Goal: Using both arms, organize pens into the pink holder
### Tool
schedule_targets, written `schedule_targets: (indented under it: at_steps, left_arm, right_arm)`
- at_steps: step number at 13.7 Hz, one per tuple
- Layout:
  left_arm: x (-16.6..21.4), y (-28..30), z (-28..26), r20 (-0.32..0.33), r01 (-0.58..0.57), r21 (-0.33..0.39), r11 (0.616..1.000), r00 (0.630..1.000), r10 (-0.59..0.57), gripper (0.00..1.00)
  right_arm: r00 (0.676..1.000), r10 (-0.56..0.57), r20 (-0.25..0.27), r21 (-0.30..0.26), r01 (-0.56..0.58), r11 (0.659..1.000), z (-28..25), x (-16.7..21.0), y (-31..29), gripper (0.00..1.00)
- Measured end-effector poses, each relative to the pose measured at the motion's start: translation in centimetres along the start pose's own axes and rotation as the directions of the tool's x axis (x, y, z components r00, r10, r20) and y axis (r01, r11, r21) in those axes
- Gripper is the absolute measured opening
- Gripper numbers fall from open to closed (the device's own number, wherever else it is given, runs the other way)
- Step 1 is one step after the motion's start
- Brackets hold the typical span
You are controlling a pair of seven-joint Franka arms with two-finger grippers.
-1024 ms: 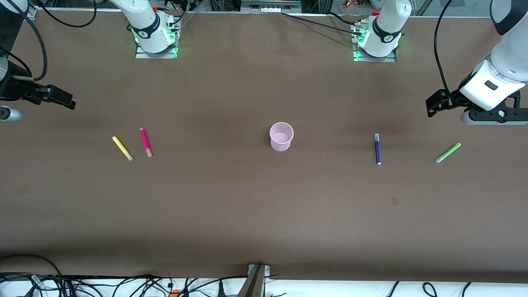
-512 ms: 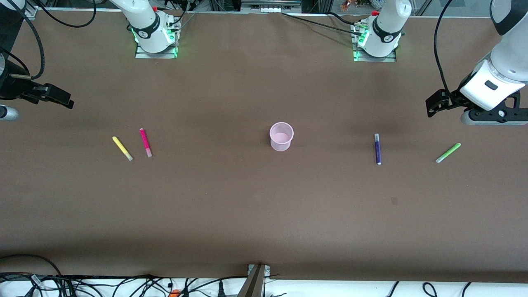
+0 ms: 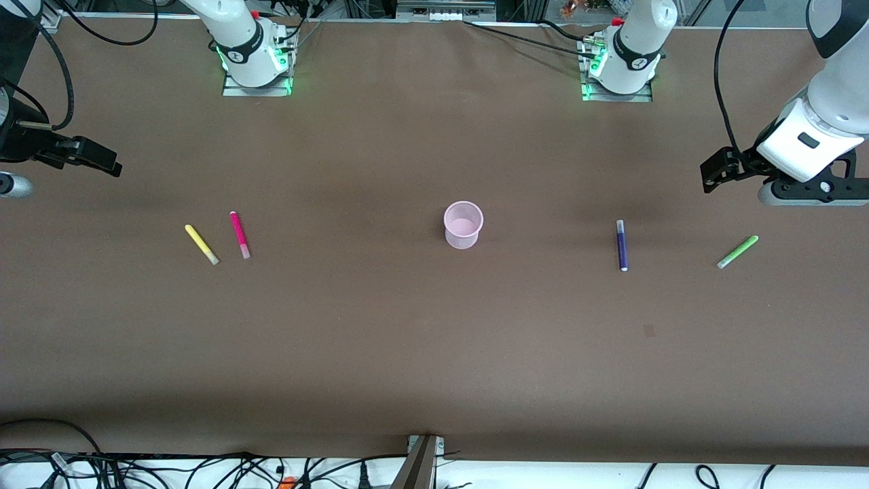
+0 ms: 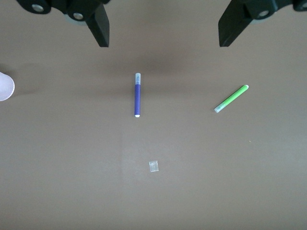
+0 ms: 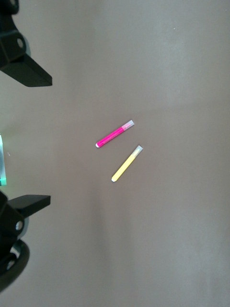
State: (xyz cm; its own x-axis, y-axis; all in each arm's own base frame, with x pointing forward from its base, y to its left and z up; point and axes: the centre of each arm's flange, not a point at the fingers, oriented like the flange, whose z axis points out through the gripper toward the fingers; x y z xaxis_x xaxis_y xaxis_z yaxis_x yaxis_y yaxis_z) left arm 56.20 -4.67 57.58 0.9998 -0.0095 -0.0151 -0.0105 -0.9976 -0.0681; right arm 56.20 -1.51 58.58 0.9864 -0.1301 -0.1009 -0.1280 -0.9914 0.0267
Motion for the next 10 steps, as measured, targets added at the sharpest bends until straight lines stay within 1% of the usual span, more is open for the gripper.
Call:
schedule_targets:
  at_steps: [10]
  left_arm:
    - [0.0,0.0,0.0,0.0,0.0,0.0,1.0,1.0,0.0,1.0]
  right_arm:
    - [1.0,0.005,0.007,-0.003,-0.005,1.0,0.07,-0.04,0.21,1.0]
